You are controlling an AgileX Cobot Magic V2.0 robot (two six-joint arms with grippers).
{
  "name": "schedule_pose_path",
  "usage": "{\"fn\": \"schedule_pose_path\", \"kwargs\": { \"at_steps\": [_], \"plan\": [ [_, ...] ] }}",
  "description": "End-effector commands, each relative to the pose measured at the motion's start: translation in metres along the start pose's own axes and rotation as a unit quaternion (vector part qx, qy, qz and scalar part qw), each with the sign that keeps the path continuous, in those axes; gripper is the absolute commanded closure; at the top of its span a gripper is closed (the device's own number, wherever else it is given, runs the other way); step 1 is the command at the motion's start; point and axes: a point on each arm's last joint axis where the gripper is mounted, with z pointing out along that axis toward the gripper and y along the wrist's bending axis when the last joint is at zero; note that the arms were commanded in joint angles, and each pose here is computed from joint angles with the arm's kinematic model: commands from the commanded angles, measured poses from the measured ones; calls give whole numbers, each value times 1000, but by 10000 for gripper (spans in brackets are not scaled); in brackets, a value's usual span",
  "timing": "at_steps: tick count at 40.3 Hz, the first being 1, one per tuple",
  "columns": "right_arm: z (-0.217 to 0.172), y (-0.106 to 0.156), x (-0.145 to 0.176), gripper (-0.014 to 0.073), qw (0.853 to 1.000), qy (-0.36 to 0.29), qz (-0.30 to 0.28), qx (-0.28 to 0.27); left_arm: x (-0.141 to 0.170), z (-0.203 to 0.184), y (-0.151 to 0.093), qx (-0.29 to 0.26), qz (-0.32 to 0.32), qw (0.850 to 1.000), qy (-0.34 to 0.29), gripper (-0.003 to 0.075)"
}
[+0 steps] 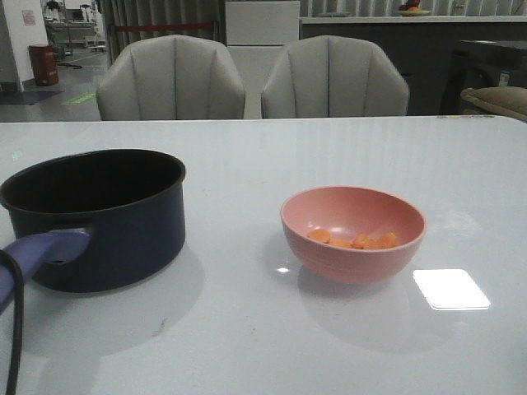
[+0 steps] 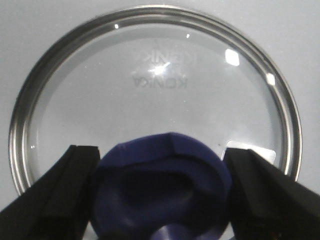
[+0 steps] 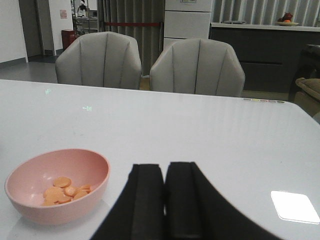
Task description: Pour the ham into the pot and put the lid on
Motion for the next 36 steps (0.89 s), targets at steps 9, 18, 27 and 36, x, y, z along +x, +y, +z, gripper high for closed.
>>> {"fn": "schedule_pose_path", "kwargs": {
  "at_steps": [9,18,27,36],
  "plan": [
    [-2,0,-10,446,999,-50,-8,0,-13,-27,-3,-3,8,999,-41,133],
    [-2,0,-10,446,999,-50,-8,0,-14,-58,-19,-13,51,996,-75,134],
    [-2,0,-10,446,999,-50,-8,0,0,-122,-46,8,91,980,-178,134],
    [-2,0,-10,446,999,-50,-8,0,41,-178,-55,50,97,955,-276,134]
  ]
}}
